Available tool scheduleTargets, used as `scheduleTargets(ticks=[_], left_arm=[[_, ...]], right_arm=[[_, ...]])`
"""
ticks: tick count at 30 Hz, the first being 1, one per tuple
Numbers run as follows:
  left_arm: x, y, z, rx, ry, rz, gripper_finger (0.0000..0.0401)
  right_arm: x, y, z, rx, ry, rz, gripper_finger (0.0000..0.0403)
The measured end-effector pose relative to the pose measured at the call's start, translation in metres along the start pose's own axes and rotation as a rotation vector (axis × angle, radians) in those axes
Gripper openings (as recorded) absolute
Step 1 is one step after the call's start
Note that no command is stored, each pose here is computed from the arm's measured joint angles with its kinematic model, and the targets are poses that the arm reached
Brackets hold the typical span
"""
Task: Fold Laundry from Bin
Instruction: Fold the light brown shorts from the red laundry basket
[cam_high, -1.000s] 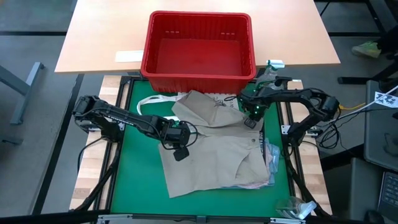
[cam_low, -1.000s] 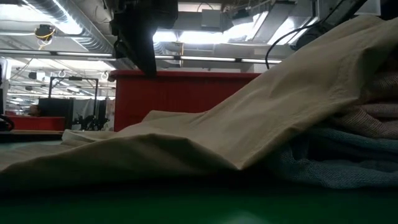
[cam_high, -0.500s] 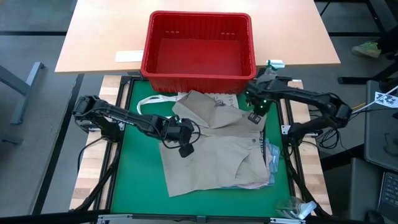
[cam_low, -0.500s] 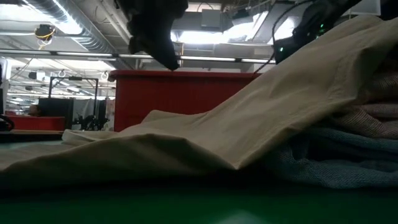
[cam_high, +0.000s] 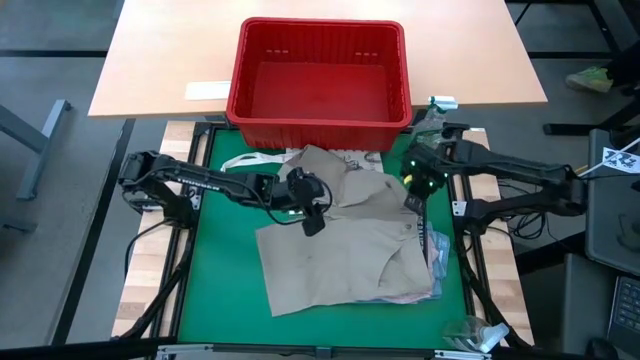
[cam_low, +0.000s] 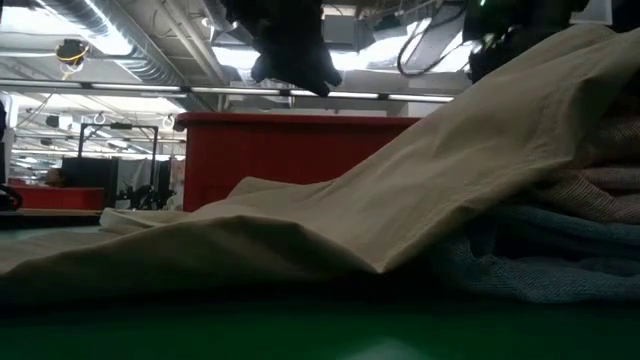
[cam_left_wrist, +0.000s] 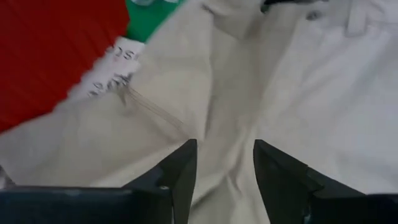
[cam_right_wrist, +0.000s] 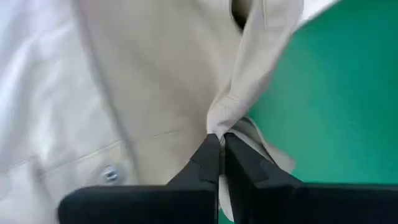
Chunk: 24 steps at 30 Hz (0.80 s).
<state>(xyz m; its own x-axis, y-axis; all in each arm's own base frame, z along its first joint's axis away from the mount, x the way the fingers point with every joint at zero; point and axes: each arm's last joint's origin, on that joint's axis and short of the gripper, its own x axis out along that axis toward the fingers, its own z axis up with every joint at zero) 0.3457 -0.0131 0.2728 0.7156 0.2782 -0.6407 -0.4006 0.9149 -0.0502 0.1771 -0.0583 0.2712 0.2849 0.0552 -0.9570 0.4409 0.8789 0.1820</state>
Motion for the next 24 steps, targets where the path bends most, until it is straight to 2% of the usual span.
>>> scheduleTargets(ticks=[7, 11, 19, 24], left_arm=[[0.006, 0.017, 0.01, 0.05, -0.039, 0.033, 0.0162], [0.008, 0.025, 0.012, 0.057, -0.039, 0.052, 0.0163], [0.01, 0.031, 0.013, 0.048, -0.036, 0.066, 0.0163], [0.01, 0.03, 0.013, 0.052, -0.032, 0.063, 0.0163]], right_arm=[[0.0, 0.038, -0.012, -0.077, -0.008, 0.054, 0.0012], [-0.004, 0.057, -0.01, -0.132, -0.095, 0.055, 0.0008], [-0.047, 0.087, 0.0, -0.229, -0.288, 0.136, 0.0007], [-0.059, 0.11, -0.011, -0.274, -0.295, 0.222, 0.0008]])
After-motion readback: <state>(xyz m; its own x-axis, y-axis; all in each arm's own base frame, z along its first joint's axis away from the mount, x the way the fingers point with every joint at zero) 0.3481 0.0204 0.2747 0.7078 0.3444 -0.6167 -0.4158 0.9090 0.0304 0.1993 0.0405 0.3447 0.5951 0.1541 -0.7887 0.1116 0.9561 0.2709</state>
